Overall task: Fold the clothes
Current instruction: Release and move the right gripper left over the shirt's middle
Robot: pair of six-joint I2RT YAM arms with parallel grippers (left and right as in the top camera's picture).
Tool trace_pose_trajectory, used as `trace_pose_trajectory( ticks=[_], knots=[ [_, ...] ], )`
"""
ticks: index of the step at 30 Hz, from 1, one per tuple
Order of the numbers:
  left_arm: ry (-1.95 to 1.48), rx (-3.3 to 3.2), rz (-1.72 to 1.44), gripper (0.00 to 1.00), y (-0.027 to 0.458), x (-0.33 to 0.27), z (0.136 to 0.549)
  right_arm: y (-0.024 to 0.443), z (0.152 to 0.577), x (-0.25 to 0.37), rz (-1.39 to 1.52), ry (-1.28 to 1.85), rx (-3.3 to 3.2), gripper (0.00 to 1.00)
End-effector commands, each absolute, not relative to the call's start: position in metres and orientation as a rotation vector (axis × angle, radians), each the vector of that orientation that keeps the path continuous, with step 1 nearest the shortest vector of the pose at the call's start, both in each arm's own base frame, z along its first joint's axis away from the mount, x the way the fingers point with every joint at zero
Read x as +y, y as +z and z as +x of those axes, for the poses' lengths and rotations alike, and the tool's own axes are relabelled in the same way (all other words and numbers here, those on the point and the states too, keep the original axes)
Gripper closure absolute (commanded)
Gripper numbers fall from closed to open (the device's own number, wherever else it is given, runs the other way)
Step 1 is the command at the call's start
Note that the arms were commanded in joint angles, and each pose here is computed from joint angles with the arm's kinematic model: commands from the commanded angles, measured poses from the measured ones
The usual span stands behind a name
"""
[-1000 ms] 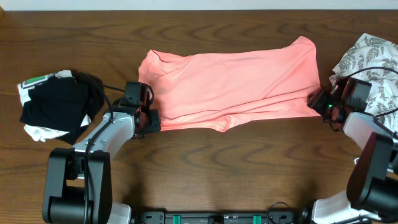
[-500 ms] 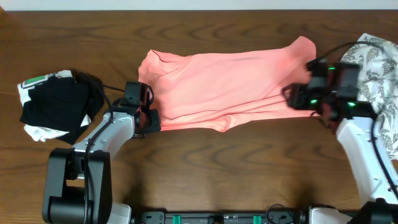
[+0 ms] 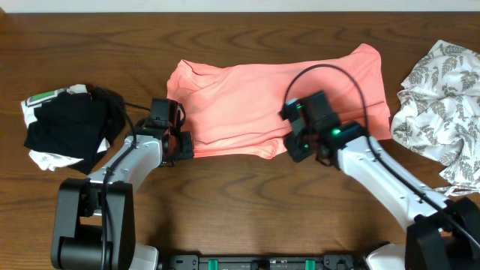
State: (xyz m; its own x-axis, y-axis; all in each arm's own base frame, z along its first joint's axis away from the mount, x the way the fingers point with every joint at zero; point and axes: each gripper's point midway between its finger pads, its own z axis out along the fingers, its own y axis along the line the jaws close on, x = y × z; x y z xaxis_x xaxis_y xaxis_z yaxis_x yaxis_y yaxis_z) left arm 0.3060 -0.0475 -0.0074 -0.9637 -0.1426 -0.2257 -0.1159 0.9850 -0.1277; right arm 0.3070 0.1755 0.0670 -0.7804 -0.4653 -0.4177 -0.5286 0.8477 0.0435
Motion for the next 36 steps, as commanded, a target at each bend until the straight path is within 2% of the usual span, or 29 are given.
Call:
trace_pose_trajectory(
  ticks=[1,16,22,24,26,32,36],
  knots=[
    [-0.056,3.105,-0.252,0.58,-0.054,-0.032,0.248,0.059,0.306,0.177,-0.706,0.075,2.629,0.56],
    [-0.057,3.102,-0.252,0.58,-0.054,-0.032,0.249,0.030,0.298,0.201,-0.617,0.007,2.671,0.57],
    [-0.057,3.101,-0.251,0.58,-0.054,-0.032,0.249,0.033,0.305,0.202,-0.573,-0.001,2.645,0.67],
    [-0.057,3.102,-0.252,0.58,-0.054,-0.032,0.249,0.033,0.307,0.200,-0.554,-0.011,2.644,0.66],
    [-0.057,3.102,-0.252,0.46,-0.054,-0.032,0.249,0.033,0.306,0.200,-0.543,-0.008,2.647,0.67],
    [-0.057,3.102,-0.252,0.45,-0.054,-0.032,0.249,0.033,0.306,0.200,-0.532,-0.005,2.650,0.73],
    [-0.057,3.102,-0.252,0.45,-0.054,-0.032,0.249,0.031,0.305,0.204,-0.523,0.010,2.655,0.73]
  ],
)
